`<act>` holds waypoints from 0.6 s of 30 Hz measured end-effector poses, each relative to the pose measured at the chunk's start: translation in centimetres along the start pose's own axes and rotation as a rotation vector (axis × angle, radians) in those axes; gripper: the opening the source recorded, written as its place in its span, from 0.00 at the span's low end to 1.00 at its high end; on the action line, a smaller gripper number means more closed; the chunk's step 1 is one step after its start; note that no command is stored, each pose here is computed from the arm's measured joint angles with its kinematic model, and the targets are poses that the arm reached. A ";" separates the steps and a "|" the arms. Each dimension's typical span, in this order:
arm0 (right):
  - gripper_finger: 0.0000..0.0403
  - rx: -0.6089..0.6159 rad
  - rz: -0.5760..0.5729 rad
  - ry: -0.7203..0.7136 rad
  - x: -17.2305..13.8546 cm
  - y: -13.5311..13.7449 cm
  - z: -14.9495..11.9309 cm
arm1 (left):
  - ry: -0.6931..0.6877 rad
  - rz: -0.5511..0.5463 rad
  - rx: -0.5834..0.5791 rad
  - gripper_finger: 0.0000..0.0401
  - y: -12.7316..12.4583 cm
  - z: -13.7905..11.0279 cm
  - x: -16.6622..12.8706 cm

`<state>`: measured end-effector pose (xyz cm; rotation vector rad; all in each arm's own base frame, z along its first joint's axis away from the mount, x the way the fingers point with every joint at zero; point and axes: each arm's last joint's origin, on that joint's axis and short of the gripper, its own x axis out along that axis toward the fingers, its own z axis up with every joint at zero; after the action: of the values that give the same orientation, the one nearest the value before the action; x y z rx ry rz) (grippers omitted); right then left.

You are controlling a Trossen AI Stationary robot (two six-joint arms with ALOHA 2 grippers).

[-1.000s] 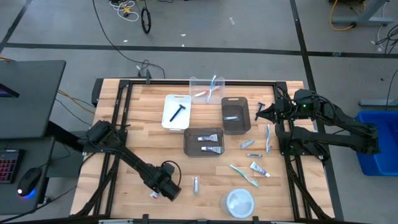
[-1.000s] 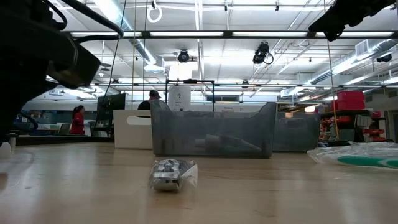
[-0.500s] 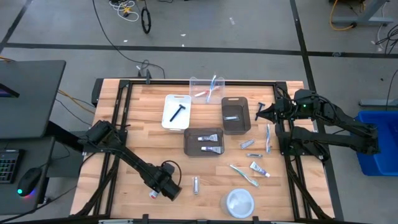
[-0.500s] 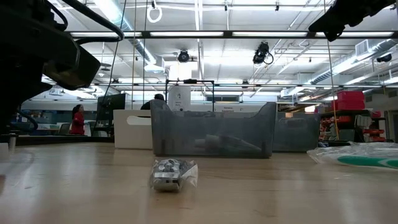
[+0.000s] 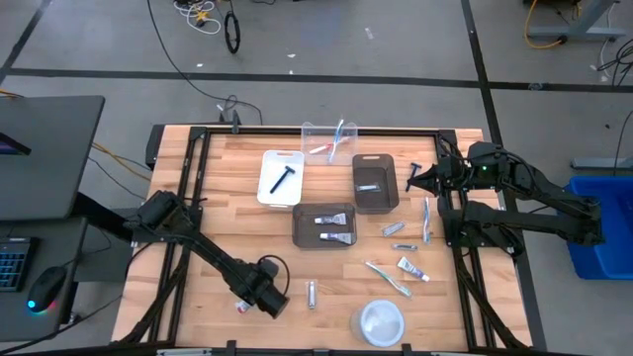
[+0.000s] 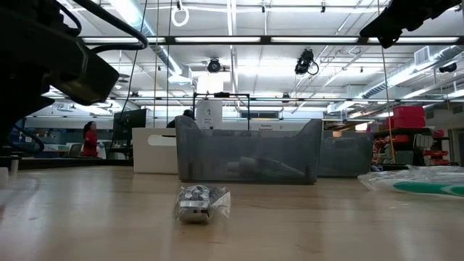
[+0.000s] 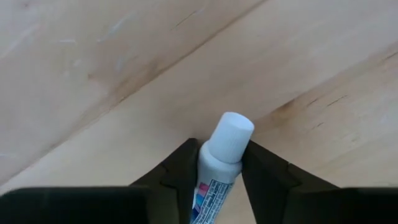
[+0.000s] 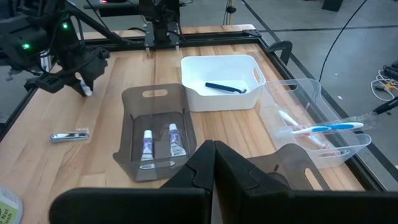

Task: Pick & Place Travel size toiletries
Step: Put the white toothpaste into the bottom black bin

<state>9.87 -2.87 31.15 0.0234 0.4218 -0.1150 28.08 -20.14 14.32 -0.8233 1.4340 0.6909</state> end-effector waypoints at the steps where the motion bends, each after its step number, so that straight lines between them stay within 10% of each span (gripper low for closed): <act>1: 0.03 0.000 0.000 0.000 0.0 0.0 0.0 | -0.001 0.000 0.009 0.30 0.0 0.2 0.0; 18: 0.03 0.000 0.000 0.000 0.0 0.0 0.0 | -0.066 -0.064 0.189 0.30 2.2 6.3 -5.6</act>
<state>9.87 -2.87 31.16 0.0236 0.4214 -0.1151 29.62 -13.36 19.47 -0.6894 1.3840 0.5207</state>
